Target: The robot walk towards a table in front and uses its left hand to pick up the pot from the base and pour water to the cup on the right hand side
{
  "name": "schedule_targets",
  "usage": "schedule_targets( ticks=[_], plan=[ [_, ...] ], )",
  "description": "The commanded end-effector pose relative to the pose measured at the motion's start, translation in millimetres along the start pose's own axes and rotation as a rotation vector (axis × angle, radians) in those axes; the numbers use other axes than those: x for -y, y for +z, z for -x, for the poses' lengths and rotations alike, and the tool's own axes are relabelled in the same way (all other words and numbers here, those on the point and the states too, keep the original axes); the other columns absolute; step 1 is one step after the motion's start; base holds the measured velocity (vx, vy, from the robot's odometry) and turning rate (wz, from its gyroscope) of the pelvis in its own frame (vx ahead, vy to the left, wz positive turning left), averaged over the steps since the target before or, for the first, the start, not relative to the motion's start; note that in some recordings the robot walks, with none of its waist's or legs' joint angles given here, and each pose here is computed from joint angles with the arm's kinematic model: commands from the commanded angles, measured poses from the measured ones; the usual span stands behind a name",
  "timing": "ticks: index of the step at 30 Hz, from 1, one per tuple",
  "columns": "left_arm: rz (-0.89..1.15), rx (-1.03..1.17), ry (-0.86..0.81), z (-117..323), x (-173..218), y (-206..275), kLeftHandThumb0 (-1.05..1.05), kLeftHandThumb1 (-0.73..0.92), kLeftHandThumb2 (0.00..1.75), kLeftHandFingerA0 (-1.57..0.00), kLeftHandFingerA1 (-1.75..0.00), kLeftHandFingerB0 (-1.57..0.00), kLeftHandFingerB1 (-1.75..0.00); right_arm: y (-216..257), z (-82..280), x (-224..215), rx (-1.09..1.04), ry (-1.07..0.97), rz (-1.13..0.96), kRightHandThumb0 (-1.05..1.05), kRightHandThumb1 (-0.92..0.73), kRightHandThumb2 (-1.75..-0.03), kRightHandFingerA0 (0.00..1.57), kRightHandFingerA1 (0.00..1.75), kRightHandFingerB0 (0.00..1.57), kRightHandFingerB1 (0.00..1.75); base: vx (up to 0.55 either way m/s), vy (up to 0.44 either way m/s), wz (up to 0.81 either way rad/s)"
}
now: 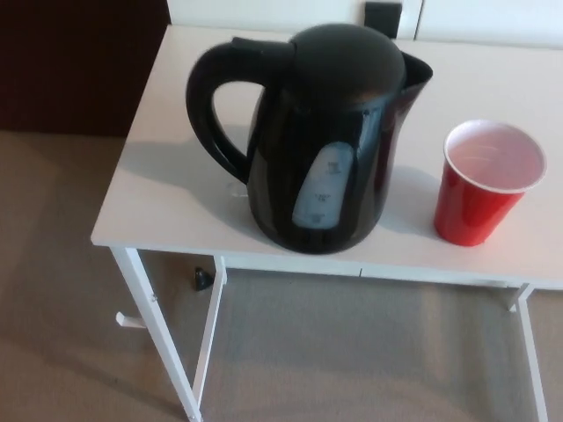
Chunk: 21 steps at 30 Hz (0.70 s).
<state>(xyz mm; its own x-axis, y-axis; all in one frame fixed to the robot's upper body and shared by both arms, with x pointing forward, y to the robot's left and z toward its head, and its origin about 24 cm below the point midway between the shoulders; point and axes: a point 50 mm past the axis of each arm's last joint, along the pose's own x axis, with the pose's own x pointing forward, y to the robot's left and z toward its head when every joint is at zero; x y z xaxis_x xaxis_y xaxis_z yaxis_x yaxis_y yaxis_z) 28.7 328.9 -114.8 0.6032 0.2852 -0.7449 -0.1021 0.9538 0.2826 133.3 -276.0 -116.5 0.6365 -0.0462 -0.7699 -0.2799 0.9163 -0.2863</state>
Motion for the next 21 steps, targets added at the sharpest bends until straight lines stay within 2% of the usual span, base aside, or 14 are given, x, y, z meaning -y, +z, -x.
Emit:
schedule_targets(
  ticks=[1,6,7,9,10,15,21],
  plan=[
    [-0.016,0.014,0.008,2.8,-5.7,0.2,-0.3,0.57,0.57,-0.61,-0.44,-0.42,-0.37,-2.6,0.9,2.2,-0.021,0.004,0.026,-0.33,-0.64,-0.58,0.63,0.52,0.43,0.42,-0.07,0.005,0.08],
    [0.001,0.002,0.018,1.3,-5.4,0.1,-0.28,0.58,0.57,-0.61,-0.42,-0.42,-0.36,-0.3,0.4,2.6,-0.017,0.002,0.028,-0.32,-0.64,-0.59,0.62,0.5,0.43,0.42,0.02,-0.08,0.08],
    [-0.017,0.014,0.02,1.2,-5.7,1.7,-0.36,0.48,0.7,-0.56,-0.51,-0.38,-0.45,0.7,-0.2,2.2,-0.012,-0.004,0.027,-0.31,-0.64,-0.58,0.63,0.51,0.44,0.42,0.04,-0.15,0.19],
    [-0.019,0.016,0.021,1.2,-5.8,1.9,-0.36,0.48,0.7,-0.56,-0.51,-0.38,-0.45,0.9,-0.2,2.2,-0.011,-0.005,0.027,-0.31,-0.64,-0.58,0.63,0.51,0.44,0.42,-0.05,-0.214,0.16],
    [-0.008,0.016,0.021,1.2,-5.8,1.8,-0.28,0.57,0.57,-0.61,-0.43,-0.41,-0.36,1.4,-0.5,2.1,-0.011,-0.005,0.021,-0.3,-0.64,-0.59,0.63,0.5,0.44,0.42,0.1,-0.285,-0.17],
    [0.007,0.016,0.022,1.4,-5.8,1.4,-0.28,0.57,0.57,-0.61,-0.42,-0.41,-0.36,2.8,-1.0,1.8,-0.007,-0.001,0.013,-0.3,-0.64,-0.58,0.63,0.5,0.44,0.43,0.1,-0.275,0.11],
    [0.003,0.015,0.02,2.1,-5.3,0.4,-0.28,0.57,0.57,-0.6,-0.43,-0.41,-0.36,4.2,-1.4,2.1,-0.007,0.001,0.022,-0.3,-0.64,-0.59,0.65,0.51,0.44,0.42,0.02,-0.049,-0.02]
  ],
)
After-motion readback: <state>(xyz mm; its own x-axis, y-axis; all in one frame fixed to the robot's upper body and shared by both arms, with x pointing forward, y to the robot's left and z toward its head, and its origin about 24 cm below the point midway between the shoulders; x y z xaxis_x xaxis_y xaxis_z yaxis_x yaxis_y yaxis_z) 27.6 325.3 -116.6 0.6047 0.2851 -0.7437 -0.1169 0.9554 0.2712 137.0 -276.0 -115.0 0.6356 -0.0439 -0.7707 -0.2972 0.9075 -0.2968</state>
